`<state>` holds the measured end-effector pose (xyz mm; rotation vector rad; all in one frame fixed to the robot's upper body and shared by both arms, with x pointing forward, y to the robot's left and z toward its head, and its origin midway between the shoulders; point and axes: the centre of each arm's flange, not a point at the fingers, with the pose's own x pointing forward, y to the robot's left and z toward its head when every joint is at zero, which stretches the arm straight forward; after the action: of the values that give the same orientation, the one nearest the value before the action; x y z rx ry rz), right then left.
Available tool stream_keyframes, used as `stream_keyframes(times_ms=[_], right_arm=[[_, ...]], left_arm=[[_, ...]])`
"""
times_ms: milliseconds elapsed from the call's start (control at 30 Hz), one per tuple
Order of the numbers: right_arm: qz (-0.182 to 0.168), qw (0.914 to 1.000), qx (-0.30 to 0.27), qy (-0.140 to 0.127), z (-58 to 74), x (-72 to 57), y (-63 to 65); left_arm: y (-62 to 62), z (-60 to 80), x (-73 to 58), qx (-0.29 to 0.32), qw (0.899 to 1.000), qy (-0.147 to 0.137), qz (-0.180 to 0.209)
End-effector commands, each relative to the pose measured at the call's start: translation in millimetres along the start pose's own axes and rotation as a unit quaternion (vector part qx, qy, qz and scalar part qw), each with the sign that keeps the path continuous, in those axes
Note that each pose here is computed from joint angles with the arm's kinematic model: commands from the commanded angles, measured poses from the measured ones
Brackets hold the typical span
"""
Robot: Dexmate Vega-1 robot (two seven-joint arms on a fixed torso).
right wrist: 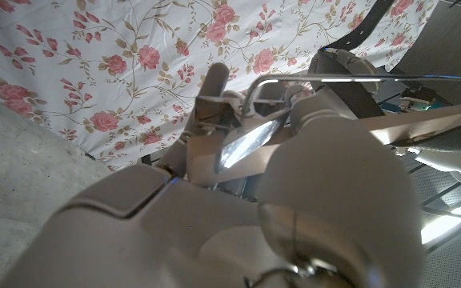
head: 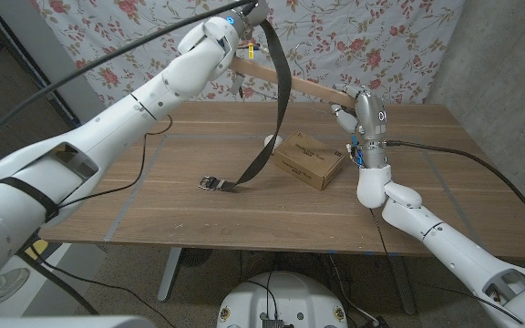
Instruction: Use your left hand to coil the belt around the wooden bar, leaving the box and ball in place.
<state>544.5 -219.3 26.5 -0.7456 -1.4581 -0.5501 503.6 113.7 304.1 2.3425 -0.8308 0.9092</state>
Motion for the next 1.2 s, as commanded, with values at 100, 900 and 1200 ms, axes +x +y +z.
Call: stream_keyframes(times_ms=[100, 900, 1200], right_arm=[[0.018, 0.9995, -0.002, 0.026, -17.0, 4.4, 17.1], [0.002, 0.9782, 0.197, 0.064, 4.6, 39.5, 9.5], [-0.005, 0.9870, 0.133, 0.091, 1.6, 48.5, 15.0]], left_arm=[[-6.2, -34.1, -19.5, 0.032, 0.999, 0.036, -0.017], [-87.6, 19.5, -39.4, -0.048, 0.997, -0.017, -0.049], [-94.9, 38.5, -54.1, -0.077, 0.995, -0.037, -0.052]])
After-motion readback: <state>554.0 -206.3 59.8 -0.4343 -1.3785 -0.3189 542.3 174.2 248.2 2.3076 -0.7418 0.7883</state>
